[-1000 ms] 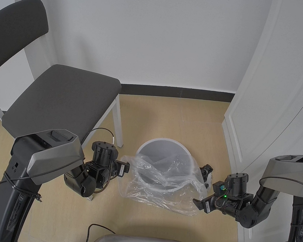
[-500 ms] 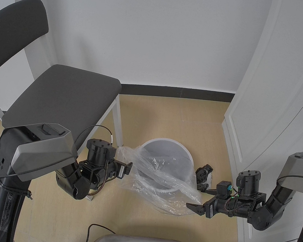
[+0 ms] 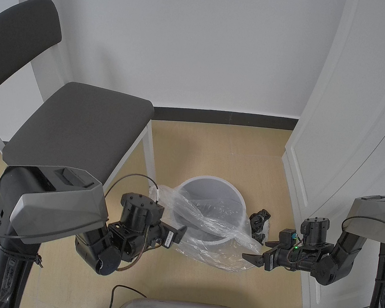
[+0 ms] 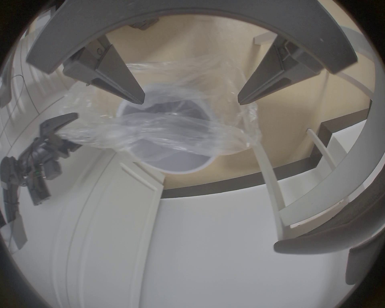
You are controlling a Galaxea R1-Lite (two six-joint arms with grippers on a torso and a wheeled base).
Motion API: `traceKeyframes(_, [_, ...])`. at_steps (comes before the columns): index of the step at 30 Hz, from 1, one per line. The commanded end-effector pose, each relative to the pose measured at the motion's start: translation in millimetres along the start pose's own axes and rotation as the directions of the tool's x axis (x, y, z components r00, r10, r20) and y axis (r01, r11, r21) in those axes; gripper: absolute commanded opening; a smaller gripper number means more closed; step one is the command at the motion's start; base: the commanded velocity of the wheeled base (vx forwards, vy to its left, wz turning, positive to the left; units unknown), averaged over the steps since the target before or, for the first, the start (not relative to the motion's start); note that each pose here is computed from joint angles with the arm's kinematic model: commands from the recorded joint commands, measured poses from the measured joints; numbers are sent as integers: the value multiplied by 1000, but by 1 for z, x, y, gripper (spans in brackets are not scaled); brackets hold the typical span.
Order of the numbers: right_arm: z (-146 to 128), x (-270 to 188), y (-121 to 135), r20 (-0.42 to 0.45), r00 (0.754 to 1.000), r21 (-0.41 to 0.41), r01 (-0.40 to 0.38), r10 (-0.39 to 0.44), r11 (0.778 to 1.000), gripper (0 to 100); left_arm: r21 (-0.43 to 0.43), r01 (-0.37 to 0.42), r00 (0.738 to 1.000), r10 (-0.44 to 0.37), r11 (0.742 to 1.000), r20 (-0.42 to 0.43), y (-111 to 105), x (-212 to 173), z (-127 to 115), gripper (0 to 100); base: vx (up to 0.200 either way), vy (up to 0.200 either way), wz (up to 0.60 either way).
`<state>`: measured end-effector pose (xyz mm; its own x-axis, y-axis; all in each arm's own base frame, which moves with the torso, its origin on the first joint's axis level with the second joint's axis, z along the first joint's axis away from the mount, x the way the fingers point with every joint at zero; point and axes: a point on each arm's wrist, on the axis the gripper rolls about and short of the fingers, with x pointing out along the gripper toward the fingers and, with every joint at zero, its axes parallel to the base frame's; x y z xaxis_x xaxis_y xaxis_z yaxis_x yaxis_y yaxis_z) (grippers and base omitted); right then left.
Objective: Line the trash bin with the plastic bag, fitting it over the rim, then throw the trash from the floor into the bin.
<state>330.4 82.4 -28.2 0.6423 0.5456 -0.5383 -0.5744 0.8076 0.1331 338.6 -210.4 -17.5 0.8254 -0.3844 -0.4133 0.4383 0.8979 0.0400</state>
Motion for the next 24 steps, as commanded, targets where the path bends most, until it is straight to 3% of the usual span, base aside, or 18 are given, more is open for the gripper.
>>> traceKeyframes(1, [-15,18,4,-49,999,4,5,-5,1000,100,31,80,997,-80,996,-2,-31,-15,-9,100,0,0,0])
traceKeyframes(6, [-13,23,18,-21,999,-37,33,-34,999,100,42,124,991,-126,991,44,-51,-17,-12,100,0,0,0])
traceKeyframes(11, [-8,18,24,37,997,-68,69,-66,995,100,53,132,989,-135,990,61,-56,-11,-14,100,0,0,0])
traceKeyframes(14, [-8,18,24,37,997,-74,70,-68,995,100,131,136,987,-146,982,69,-58,-8,-9,100,0,0,0])
traceKeyframes(17, [-9,19,24,32,997,-80,72,-69,994,100,275,137,986,-158,952,56,-57,-6,-6,100,0,0,0])
traceKeyframes(18, [-9,18,24,32,997,-86,72,-69,994,100,329,160,982,-184,930,44,-58,-5,-6,100,0,0,0])
traceKeyframes(20, [-9,18,24,34,997,-91,72,-69,993,100,358,183,978,-208,916,33,-59,-4,-5,100,0,0,0])
traceKeyframes(22, [-9,15,24,34,997,-107,76,-73,991,100,428,244,962,-272,870,4,-64,7,-2,100,0,0,0])
traceKeyframes(24, [-9,14,22,32,996,-112,81,-78,990,100,462,246,962,-274,852,-7,-67,17,0,100,0,0,0])
